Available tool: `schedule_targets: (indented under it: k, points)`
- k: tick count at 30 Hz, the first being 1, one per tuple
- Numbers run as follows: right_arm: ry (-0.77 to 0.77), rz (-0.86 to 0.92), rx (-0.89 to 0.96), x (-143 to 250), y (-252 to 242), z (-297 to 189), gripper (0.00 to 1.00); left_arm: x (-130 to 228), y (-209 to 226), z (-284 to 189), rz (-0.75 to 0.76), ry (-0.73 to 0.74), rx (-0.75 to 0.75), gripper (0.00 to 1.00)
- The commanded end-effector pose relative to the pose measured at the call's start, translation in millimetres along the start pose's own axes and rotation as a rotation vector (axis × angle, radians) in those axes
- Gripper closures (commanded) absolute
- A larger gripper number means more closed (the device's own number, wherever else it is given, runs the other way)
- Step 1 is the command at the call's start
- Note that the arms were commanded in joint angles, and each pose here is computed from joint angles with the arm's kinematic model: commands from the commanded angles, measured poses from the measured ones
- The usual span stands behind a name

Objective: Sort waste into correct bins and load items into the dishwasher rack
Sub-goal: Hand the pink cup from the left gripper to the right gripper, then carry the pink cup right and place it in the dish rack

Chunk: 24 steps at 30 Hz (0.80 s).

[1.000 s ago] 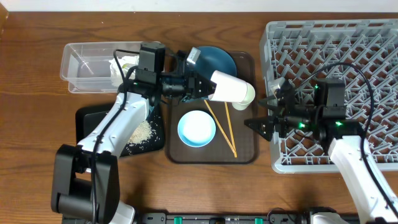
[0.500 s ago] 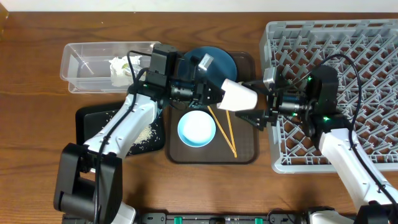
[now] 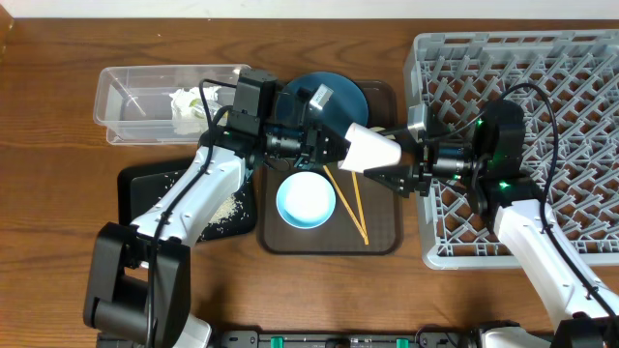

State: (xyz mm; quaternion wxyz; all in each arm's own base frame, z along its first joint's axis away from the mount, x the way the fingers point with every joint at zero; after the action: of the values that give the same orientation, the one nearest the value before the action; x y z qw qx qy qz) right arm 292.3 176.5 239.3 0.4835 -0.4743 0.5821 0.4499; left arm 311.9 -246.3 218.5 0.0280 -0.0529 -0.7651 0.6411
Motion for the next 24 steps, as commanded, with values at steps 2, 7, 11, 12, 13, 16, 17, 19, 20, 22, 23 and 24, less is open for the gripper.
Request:
schedule_targets:
  k: [2, 7, 11, 12, 13, 16, 17, 19, 20, 22, 23, 24]
  points:
    - [-0.011, -0.010, -0.032, -7, 4, 3, 0.37, 0, -6, 0, 0.018, 0.013, 0.017, 0.94]
    - [0.001, 0.024, -0.031, -2, 5, 3, 0.39, -1, -6, 0, 0.019, 0.010, 0.015, 0.93]
    - [0.025, 0.072, -0.010, 4, 3, 2, 0.42, -7, -1, 0, 0.045, -0.034, -0.025, 0.76]
    - [0.039, 0.093, 0.004, 8, 2, 2, 0.45, -9, 2, 0, 0.067, -0.049, -0.043, 0.72]
    - [0.054, 0.112, 0.023, 12, 0, 2, 0.47, -11, 5, -1, 0.077, -0.062, -0.060, 0.70]
    - [0.145, 0.230, 0.149, 32, -12, -1, 0.51, -16, 24, -3, 0.076, -0.127, -0.169, 0.68]
    - [0.177, 0.285, 0.205, 40, -18, -4, 0.53, -18, 33, -5, 0.064, -0.149, -0.217, 0.68]
    - [0.236, 0.393, 0.312, 55, -26, -11, 0.57, -19, 52, -12, 0.039, -0.190, -0.327, 0.66]
    - [0.259, 0.423, 0.349, 60, -29, -14, 0.58, -18, 61, -16, 0.022, -0.206, -0.379, 0.66]
    - [0.292, 0.451, 0.406, 66, -32, -22, 0.64, -16, 71, -25, 0.002, -0.222, -0.444, 0.66]
    - [0.305, 0.461, 0.434, 67, -33, -28, 0.65, -14, 75, -32, -0.006, -0.230, -0.478, 0.67]
    - [0.314, 0.467, 0.465, 65, -35, -34, 0.64, -12, 79, -39, -0.013, -0.239, -0.512, 0.67]
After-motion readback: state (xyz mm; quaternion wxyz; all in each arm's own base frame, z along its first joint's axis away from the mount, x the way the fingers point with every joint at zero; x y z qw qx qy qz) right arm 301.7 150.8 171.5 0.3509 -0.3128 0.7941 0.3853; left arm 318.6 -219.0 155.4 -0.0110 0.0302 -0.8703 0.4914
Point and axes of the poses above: each gripper's point midway between its finger pads, its own z axis out along the fingers, its own y axis along the line the jaws close on, x = y × z, the point moved 3 cm from there along -z, back along the fingers, and after that the axes turned 10 degrees about -z, right-handed, at the moved point
